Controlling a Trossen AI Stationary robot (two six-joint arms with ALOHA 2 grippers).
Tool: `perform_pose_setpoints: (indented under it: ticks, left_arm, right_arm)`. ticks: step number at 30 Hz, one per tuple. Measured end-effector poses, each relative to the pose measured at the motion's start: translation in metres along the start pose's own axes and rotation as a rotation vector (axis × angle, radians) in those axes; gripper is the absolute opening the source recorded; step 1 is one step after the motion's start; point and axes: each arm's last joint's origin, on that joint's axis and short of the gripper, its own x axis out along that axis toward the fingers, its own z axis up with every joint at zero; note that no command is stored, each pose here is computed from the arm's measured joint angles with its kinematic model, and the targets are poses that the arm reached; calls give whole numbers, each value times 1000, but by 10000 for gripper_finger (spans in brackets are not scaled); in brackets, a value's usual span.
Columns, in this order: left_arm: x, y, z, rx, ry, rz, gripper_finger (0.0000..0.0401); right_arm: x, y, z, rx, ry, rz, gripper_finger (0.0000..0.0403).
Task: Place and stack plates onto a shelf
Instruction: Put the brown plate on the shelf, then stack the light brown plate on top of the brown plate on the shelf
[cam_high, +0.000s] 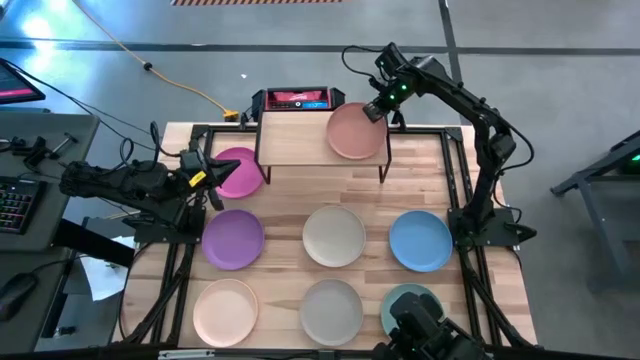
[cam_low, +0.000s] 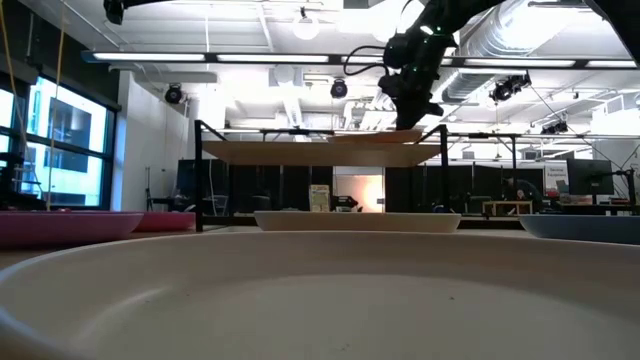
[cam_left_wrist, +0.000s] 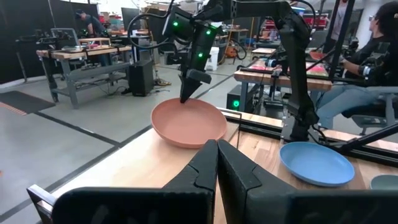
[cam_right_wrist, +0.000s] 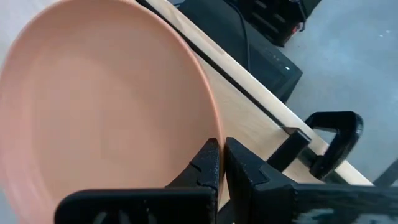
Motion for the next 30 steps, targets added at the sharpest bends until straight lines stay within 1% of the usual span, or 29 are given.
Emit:
perform_pose_setpoints:
  ticks: [11, 14, 19, 22, 30]
  left_arm:
    - [0, 0, 0, 0, 0, 2, 3]
    - [0, 0, 0, 0, 0, 2, 3]
    - [0, 0, 0, 0, 0, 2, 3]
    - [0, 0, 0, 0, 0, 2, 3]
    - [0, 0, 0, 0, 0, 1, 3]
  right_arm:
    - [0, 0, 1, -14, -8, -19, 1]
    - [0, 1, 1, -25, -8, -19, 13]
    - [0, 1, 2, -20, -20, -69, 45]
    - [0, 1, 2, -22, -22, -69, 58]
    - [-3, 1, 3, -26, -25, -67, 62]
